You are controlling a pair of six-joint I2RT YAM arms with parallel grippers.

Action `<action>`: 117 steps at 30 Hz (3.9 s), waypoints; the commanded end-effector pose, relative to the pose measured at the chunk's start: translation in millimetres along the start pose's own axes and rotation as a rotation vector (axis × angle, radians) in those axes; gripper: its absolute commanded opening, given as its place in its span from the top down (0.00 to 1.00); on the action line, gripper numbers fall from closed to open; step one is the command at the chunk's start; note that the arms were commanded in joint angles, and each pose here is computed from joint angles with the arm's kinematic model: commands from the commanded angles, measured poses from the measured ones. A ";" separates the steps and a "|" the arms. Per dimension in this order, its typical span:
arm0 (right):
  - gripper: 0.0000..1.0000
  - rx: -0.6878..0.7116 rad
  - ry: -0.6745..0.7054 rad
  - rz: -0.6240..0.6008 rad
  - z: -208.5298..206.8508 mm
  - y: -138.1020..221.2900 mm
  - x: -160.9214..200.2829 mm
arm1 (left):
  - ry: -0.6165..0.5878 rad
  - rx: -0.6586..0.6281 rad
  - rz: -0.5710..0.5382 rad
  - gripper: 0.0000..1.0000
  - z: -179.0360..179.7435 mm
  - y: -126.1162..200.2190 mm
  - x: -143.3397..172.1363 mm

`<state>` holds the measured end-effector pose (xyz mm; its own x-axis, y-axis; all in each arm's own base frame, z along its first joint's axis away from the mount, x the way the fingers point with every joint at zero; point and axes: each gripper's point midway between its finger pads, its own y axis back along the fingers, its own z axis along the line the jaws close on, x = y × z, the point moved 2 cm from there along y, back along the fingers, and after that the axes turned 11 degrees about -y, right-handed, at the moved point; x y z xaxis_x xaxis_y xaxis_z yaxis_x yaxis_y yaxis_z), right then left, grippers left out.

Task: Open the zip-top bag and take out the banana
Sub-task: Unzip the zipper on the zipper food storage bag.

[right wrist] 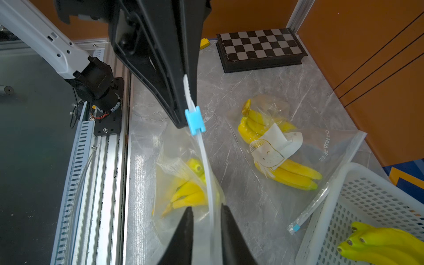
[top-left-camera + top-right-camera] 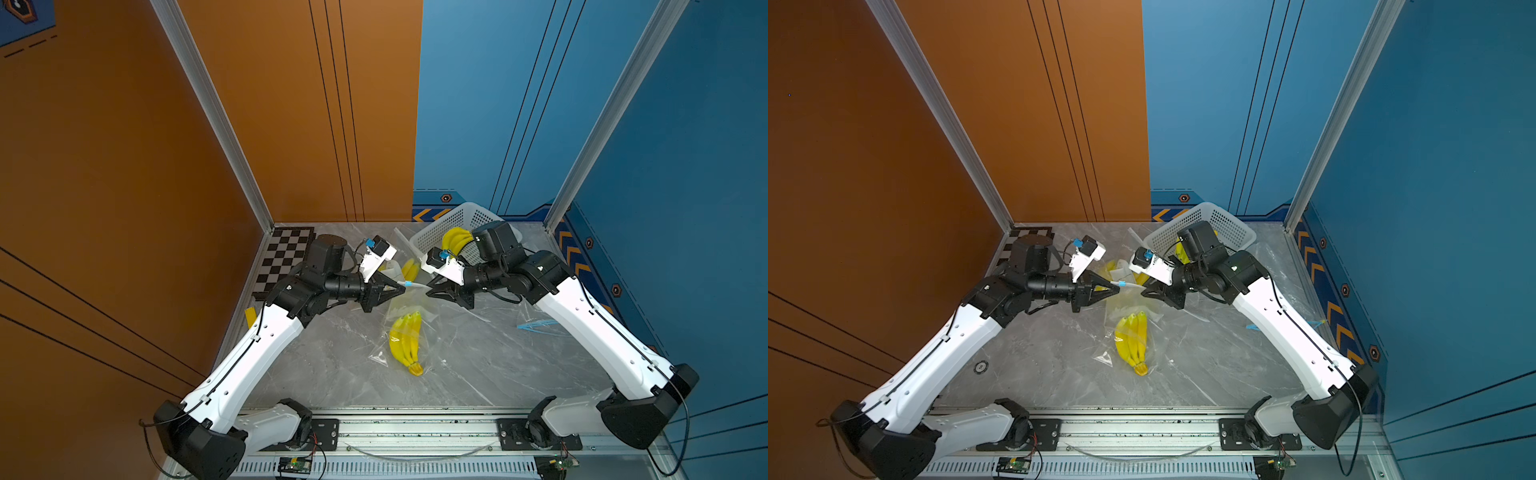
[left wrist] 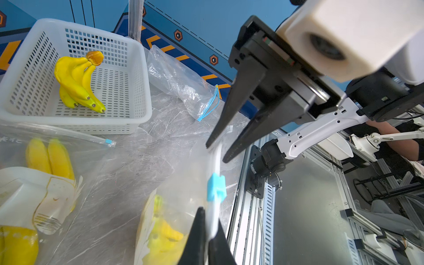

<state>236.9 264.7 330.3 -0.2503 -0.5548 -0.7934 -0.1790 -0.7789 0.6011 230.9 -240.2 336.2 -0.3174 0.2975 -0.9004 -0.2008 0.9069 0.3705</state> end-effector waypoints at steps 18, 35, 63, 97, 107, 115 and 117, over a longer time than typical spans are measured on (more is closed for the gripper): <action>0.62 -0.131 0.085 -0.096 21.5 -18.5 -55.7 | -0.075 0.058 -0.004 0.96 -15.0 -1.2 -5.2; 0.82 -0.131 0.072 -0.096 24.7 -13.1 -49.8 | -0.073 0.025 0.004 0.97 -10.7 4.0 0.1; 0.70 -0.180 0.049 -0.118 23.8 -17.7 -53.8 | -0.080 0.017 -0.005 0.98 -14.9 8.2 -0.8; 0.93 -0.101 -0.026 -0.074 10.6 0.2 -13.5 | -0.039 -0.161 -0.058 0.99 11.5 40.3 -0.9; 0.93 0.035 -0.106 -0.027 5.7 35.1 38.0 | -0.060 -0.460 0.008 0.99 42.6 72.3 9.3; 0.93 0.106 -0.171 -0.017 12.6 54.8 69.0 | -0.060 -0.559 0.041 0.99 55.8 81.5 10.4; 0.93 0.114 -0.181 -0.013 14.1 57.7 74.3 | -0.063 -0.581 0.050 0.99 58.1 84.0 11.0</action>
<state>204.8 202.7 325.4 -0.3131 -0.4467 -0.8381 -0.2762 -0.8015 0.5303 248.8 -171.7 339.5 -0.2721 0.3389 -0.9006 -0.5422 0.7192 0.4345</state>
